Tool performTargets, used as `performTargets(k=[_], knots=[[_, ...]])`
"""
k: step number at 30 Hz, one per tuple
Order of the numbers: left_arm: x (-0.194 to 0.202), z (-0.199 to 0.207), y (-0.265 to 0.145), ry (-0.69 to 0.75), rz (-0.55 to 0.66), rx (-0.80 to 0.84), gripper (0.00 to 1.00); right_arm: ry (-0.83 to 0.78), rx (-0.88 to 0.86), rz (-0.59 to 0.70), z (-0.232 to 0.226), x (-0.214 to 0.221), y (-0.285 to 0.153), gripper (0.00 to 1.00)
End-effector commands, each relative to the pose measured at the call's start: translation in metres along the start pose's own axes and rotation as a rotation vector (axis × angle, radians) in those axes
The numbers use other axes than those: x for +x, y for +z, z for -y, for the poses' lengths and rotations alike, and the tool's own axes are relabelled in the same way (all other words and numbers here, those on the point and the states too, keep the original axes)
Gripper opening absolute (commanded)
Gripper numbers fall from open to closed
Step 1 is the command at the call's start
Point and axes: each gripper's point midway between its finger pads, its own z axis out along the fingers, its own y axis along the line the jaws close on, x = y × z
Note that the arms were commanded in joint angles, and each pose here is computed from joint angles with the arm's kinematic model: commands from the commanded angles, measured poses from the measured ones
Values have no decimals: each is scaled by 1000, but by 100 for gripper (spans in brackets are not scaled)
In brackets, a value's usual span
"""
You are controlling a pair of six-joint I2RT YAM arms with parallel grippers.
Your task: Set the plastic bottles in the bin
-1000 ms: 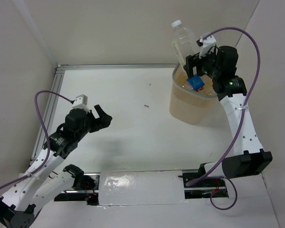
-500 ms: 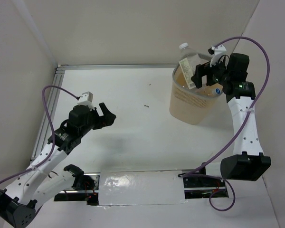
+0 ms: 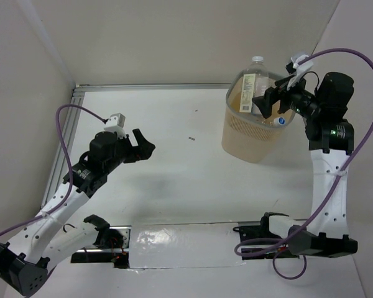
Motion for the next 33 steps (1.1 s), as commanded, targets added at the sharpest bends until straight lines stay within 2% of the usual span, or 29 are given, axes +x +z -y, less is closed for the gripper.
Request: performTargets(k=[1,9,14,21,24,28,33], knots=[[-24,20,-2,22,63,76,100,15,-103,34,-31,-13,0,100],[-22,27,-6,23,50,113,100,27,-337,-103,-92,37,25,100],[-15,25,-6,1,35,116,100,-21,-415,-183,-122,62,40,100],[-14,22,-13,-10,47,113,100,-52,-450,-254,-140,84,75,100],[-12,18,-16,-11,41,97,100,-5,-438,-333,-141,108,90,100],[-9,13,-19,-20,42,76,100,118,-370,-385,-135,115,104,100],[-7,11,-19,-20,42,76,100,162,-324,-335,-131,100,110,100]])
